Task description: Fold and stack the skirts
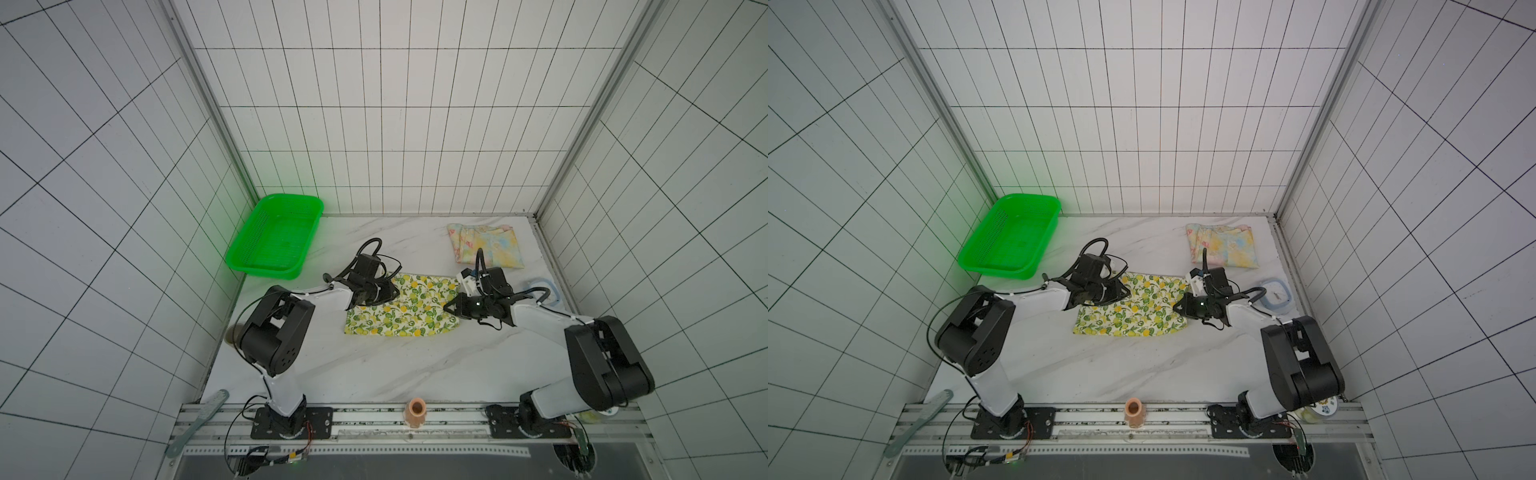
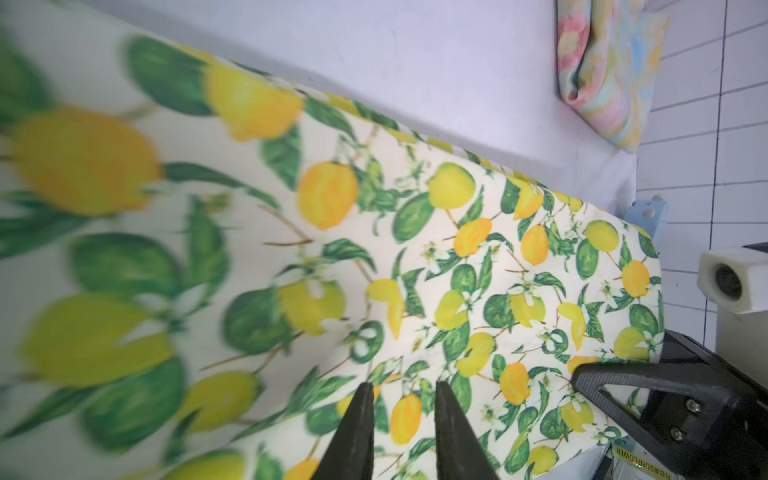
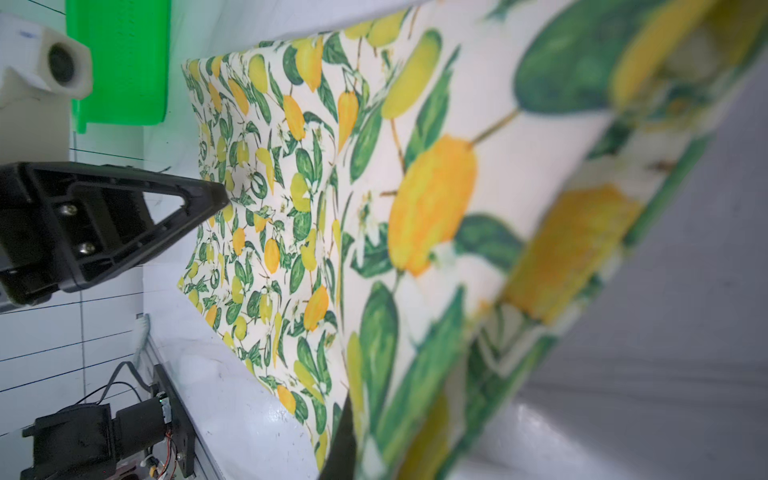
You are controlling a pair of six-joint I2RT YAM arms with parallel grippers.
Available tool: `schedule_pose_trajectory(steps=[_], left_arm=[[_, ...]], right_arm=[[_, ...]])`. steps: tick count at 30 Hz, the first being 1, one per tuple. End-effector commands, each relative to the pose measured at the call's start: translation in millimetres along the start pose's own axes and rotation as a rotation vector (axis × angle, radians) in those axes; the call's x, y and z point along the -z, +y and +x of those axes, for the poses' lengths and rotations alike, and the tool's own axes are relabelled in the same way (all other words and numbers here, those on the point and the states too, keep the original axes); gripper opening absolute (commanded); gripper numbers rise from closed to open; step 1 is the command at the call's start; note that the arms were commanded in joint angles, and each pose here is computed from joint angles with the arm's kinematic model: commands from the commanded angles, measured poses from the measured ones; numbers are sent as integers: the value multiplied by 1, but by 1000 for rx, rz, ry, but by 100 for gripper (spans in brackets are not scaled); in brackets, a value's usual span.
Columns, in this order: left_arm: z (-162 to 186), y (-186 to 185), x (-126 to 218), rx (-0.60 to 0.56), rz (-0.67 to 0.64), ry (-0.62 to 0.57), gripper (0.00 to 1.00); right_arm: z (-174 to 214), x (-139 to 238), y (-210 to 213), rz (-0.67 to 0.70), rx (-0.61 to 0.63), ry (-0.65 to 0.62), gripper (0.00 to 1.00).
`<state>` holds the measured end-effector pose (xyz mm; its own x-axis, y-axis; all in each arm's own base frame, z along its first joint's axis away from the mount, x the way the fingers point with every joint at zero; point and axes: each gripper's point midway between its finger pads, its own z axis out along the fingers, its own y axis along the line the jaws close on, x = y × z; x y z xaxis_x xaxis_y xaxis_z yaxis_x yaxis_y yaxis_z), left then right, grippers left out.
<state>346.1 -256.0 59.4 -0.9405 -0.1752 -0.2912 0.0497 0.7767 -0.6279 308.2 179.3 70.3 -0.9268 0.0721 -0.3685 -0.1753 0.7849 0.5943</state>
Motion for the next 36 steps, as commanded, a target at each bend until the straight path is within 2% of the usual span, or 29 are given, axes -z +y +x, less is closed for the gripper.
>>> schedule_pose_trajectory(steps=[1,6,9,13,19,27,36], left_arm=[[14,14,10,5,-9,21,27],[41,30,20,17,-21,41,27],[55,37,21,32,-19,54,27],[75,37,14,24,-7,88,27],[104,30,3,18,15,137,27],[135,12,-4,12,66,164,27],[147,15,-7,34,70,154,27]], right_arm=[[-15,27,-10,180,76,78,0],[-35,45,-22,344,112,131,0],[-48,51,-20,381,111,139,0],[-61,52,-18,419,122,145,0],[-67,54,-28,571,159,211,0],[-59,35,15,636,303,246,0],[-32,7,62,587,372,255,0]])
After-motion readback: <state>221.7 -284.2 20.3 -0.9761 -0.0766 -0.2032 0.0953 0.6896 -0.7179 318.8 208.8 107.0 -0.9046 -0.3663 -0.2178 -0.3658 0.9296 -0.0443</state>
